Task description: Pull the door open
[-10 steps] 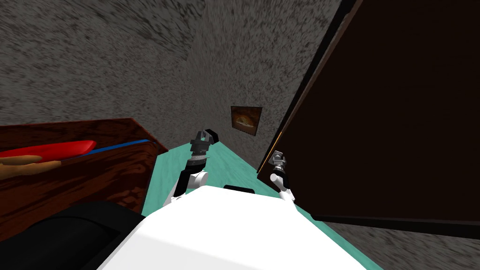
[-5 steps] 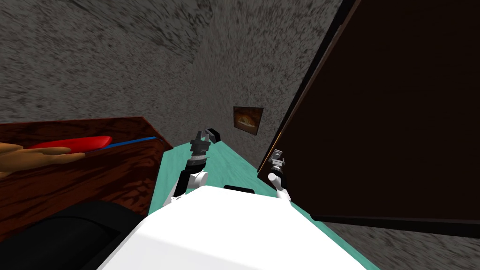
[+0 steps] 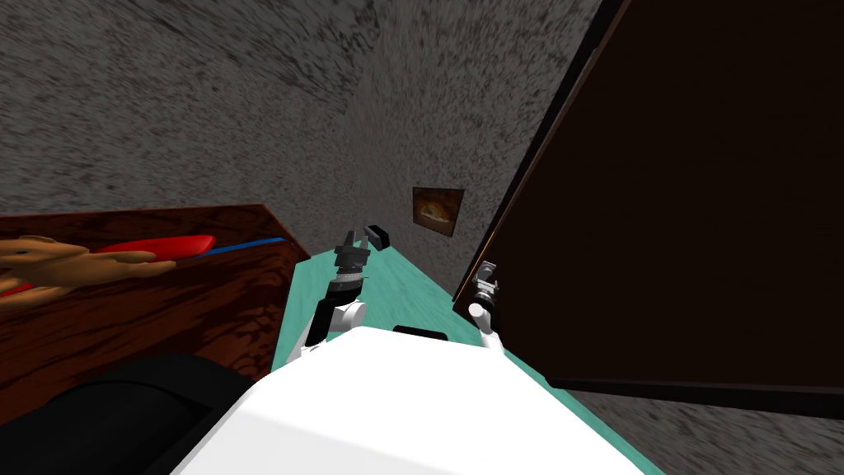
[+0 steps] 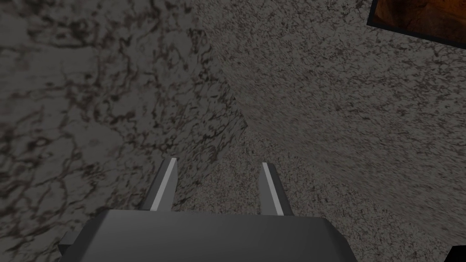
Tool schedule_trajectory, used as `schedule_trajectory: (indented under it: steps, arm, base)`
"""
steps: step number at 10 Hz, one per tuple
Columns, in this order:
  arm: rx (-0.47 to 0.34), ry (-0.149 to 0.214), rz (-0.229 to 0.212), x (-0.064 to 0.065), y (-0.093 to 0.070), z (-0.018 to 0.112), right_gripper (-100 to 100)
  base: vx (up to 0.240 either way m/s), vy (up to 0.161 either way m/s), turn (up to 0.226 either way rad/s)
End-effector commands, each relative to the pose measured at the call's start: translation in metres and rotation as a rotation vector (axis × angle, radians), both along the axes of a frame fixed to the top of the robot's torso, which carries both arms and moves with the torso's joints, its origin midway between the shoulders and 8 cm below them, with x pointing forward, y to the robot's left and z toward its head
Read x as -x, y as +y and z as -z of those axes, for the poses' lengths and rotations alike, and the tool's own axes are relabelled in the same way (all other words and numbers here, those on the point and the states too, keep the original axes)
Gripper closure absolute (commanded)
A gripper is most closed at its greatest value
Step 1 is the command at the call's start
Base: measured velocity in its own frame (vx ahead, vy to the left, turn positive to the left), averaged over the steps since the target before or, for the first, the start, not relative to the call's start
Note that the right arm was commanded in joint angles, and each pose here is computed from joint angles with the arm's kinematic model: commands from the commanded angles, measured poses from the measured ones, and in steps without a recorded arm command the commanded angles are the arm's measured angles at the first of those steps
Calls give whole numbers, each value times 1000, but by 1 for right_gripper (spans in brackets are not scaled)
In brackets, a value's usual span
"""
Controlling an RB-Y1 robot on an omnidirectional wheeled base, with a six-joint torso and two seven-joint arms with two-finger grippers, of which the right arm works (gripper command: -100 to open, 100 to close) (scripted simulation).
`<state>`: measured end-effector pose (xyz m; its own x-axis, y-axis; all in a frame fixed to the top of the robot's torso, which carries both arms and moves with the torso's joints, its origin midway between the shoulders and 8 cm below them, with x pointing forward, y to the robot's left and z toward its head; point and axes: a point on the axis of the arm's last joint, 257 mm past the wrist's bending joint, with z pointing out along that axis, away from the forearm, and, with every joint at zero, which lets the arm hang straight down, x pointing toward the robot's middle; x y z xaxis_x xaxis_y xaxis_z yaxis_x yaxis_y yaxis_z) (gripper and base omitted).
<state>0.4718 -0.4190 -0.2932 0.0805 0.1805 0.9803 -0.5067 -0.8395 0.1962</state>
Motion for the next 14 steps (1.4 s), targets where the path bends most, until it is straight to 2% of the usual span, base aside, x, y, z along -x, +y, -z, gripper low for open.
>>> schedule_trajectory:
  steps: [1, 3, 4, 5, 9, 12, 13, 14]
  arm:
    - [-81, -38, 7, 1, 5, 1, -100]
    - [-150, -68, 13, 2, 9, 2, -100]
    - [-127, -58, 11, 2, 8, 2, -100]
    - [-128, -61, 19, 7, -9, 3, -100]
    - [-126, -62, 36, 16, -39, 4, -100]
    - [-131, -68, 60, 29, -78, 3, -100]
    - [-128, -66, 56, 26, -72, 4, -100]
    - [-128, -66, 56, 26, -72, 4, 100]
  base:
    - [-72, -16, 48]
    - [-55, -18, 32]
    - [-21, -7, 6]
    - [60, -4, 52]
    - [106, -1, 52]
    - [162, -17, 74]
    - [66, -11, 11]
    - [-7, -3, -26]
